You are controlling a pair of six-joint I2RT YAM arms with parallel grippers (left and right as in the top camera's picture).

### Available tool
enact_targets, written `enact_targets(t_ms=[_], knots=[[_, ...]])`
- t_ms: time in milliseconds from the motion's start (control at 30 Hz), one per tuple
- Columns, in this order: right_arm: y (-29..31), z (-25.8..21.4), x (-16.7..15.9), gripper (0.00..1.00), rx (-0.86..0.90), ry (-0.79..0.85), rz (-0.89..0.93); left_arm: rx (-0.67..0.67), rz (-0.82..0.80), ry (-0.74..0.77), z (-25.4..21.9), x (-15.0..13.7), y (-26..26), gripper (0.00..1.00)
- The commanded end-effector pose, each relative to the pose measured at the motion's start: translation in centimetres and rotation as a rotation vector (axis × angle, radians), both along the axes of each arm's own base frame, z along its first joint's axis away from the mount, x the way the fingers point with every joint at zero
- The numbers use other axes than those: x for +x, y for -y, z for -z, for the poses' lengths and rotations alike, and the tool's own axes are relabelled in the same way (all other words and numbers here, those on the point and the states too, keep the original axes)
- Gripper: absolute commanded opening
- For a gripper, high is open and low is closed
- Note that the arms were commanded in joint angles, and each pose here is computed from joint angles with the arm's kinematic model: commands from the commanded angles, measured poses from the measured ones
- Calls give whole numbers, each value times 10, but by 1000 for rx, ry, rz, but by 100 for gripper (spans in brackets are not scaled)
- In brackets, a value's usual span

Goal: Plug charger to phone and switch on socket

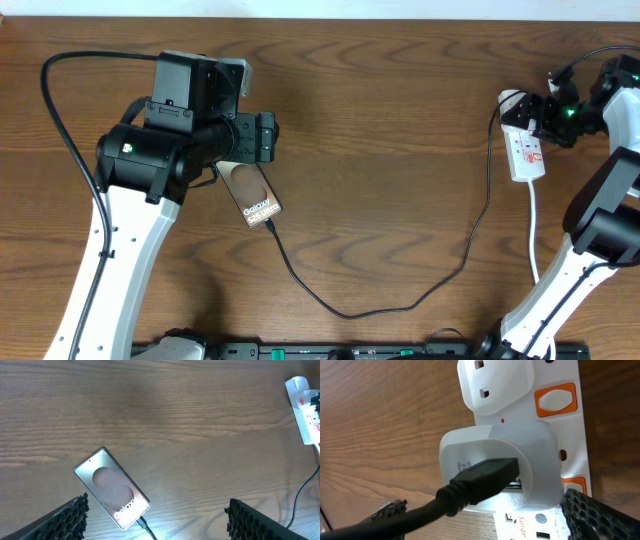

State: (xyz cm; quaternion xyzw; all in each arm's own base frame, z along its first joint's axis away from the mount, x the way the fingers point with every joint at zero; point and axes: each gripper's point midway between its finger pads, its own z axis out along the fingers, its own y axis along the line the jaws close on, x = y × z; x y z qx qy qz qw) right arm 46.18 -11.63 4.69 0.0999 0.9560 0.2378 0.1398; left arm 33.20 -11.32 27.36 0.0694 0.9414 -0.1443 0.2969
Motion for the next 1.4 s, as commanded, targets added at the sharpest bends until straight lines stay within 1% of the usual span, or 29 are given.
enact_targets(t_ms=[0, 367, 500, 567, 633, 733, 900, 1000, 1067, 1100, 1267, 1367], knots=[[-46, 27, 2, 96, 98, -44, -82, 14, -5, -6, 3, 0, -2, 87], [-59, 28, 2, 95, 124, -48, -103, 15, -5, -8, 4, 0, -2, 87], [-54, 30, 1, 90, 105, -59, -94, 15, -5, -8, 4, 0, -2, 87], [-45, 32, 0, 91, 83, -82, -58, 15, -5, -8, 4, 0, -2, 87], [-32, 33, -3, 99, 54, -109, -15, 15, -5, -8, 4, 0, -2, 87], [-9, 25, -7, 99, 20, -140, 43, 15, -5, -8, 4, 0, -2, 87], [33, -12, -10, 99, -36, -144, 115, 16, -5, -12, 5, 1, -2, 87], [62, -44, -17, 99, -118, -154, 160, 18, -5, -18, 7, 1, -2, 87], [74, -76, -21, 99, -150, -140, 182, 19, -4, -23, 8, 1, -2, 87], [76, -100, -23, 99, -162, -117, 192, 19, -4, -24, 9, 1, -2, 87], [65, -178, -37, 99, -210, -35, 239, 19, -4, -24, 9, 1, -2, 87], [56, -211, -37, 99, -235, 44, 250, 19, -4, -24, 9, 1, -2, 87]])
